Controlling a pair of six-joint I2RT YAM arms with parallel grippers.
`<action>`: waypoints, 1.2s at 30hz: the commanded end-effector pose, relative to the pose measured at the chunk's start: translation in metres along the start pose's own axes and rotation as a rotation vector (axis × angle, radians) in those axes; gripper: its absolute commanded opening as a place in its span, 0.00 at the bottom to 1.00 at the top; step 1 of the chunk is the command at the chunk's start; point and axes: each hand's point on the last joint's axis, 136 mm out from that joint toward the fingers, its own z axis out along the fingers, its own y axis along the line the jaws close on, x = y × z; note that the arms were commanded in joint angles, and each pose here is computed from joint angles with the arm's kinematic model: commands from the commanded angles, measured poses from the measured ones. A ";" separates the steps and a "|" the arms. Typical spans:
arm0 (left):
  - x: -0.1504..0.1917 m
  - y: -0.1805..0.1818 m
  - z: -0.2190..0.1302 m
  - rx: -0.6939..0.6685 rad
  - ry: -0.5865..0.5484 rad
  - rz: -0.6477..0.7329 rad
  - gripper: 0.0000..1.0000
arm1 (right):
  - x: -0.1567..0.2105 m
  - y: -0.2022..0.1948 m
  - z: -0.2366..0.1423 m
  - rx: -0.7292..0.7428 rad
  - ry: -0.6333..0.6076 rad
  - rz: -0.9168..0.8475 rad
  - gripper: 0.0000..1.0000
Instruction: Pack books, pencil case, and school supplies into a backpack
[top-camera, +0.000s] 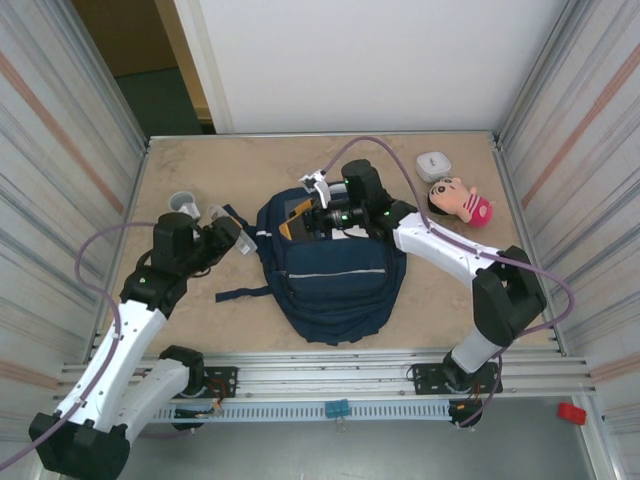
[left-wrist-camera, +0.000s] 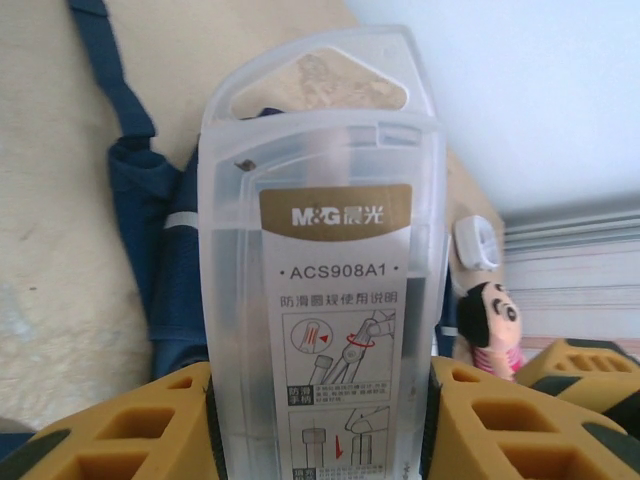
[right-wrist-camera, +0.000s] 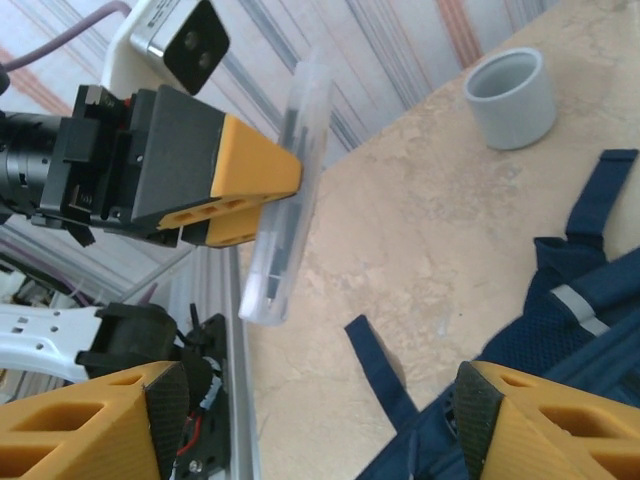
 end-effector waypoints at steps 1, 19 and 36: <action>-0.007 -0.035 -0.006 0.124 0.001 -0.049 0.44 | -0.005 0.012 0.012 -0.028 0.027 -0.034 0.72; -0.008 -0.053 -0.004 0.175 0.014 -0.094 0.44 | -0.001 0.020 0.059 -0.026 0.143 -0.041 0.68; -0.006 -0.064 0.007 0.179 0.025 -0.086 0.51 | -0.002 0.019 0.059 -0.038 0.133 -0.036 0.21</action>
